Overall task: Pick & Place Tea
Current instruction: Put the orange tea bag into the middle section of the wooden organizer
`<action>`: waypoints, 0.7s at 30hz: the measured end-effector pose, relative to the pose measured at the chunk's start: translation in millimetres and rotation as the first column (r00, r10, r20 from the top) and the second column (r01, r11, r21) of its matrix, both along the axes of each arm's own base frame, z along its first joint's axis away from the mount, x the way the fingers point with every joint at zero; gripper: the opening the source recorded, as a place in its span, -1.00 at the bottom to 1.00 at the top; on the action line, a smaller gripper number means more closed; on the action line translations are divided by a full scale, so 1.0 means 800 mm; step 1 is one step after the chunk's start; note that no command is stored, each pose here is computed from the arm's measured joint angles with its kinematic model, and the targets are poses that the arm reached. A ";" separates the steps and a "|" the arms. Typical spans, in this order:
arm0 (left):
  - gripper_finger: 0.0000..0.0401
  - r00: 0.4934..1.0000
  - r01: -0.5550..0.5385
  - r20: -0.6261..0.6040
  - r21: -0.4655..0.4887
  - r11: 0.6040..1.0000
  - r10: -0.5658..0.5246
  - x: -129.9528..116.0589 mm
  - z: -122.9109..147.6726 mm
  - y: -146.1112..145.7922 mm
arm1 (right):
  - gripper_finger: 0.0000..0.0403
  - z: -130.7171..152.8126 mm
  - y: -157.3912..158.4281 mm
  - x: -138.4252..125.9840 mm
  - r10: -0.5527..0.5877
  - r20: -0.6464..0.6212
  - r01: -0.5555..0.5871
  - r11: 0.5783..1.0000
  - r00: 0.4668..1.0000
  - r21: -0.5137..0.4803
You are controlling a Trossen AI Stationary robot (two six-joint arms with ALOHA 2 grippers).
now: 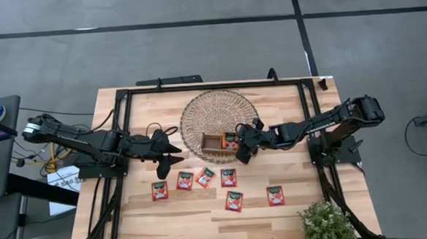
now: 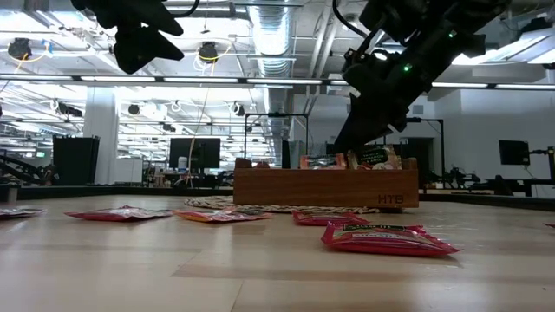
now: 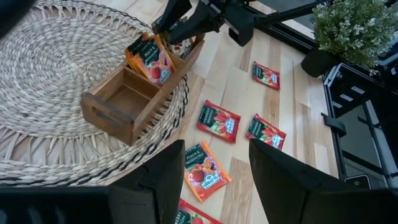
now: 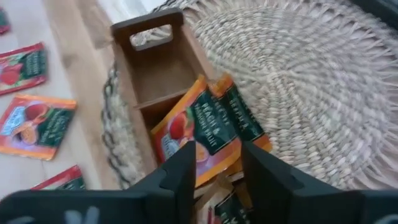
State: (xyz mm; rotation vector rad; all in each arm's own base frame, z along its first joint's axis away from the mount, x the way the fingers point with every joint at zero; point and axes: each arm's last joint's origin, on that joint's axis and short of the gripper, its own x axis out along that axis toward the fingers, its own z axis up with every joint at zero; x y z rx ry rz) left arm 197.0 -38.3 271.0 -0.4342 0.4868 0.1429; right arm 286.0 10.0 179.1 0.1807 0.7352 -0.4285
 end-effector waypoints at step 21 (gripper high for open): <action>-0.14 0.999 0.016 -0.043 -0.107 0.994 -0.021 0.045 -0.032 -0.013 | -0.56 0.131 0.009 -0.134 0.093 -0.034 -0.091 0.994 0.995 0.054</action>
